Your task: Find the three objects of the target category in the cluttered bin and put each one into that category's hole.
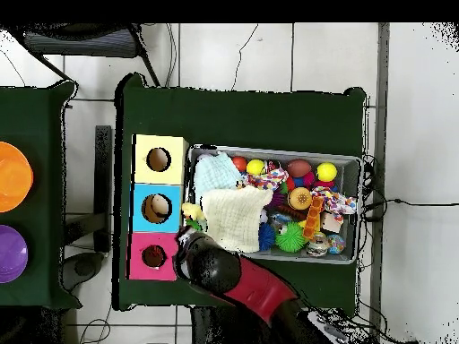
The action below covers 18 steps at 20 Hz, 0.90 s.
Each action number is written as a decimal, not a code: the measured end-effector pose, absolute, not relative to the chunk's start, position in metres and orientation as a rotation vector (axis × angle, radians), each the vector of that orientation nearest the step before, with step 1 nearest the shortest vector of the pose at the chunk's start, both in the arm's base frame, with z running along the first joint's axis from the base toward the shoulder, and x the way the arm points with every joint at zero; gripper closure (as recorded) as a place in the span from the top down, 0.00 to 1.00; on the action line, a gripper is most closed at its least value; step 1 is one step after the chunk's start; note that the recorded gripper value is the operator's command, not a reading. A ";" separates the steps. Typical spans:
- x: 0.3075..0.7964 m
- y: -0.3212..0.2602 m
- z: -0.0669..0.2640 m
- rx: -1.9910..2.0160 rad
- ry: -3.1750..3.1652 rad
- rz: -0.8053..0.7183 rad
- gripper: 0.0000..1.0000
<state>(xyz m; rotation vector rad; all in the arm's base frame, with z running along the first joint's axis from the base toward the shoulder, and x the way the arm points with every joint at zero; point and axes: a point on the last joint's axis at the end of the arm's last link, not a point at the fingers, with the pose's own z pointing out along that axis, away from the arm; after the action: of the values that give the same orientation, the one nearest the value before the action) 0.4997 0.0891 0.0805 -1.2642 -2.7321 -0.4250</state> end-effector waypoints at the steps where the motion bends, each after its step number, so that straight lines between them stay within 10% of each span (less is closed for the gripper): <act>1: 0.500 0.091 0.078 -1.262 -2.735 -0.427 1.00; 18: 0.503 0.094 0.069 -1.270 -2.753 -0.407 1.00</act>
<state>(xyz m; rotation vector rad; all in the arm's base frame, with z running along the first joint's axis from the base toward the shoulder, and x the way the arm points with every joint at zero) 0.5033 0.0939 0.0693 -1.2701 -2.7531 -0.4073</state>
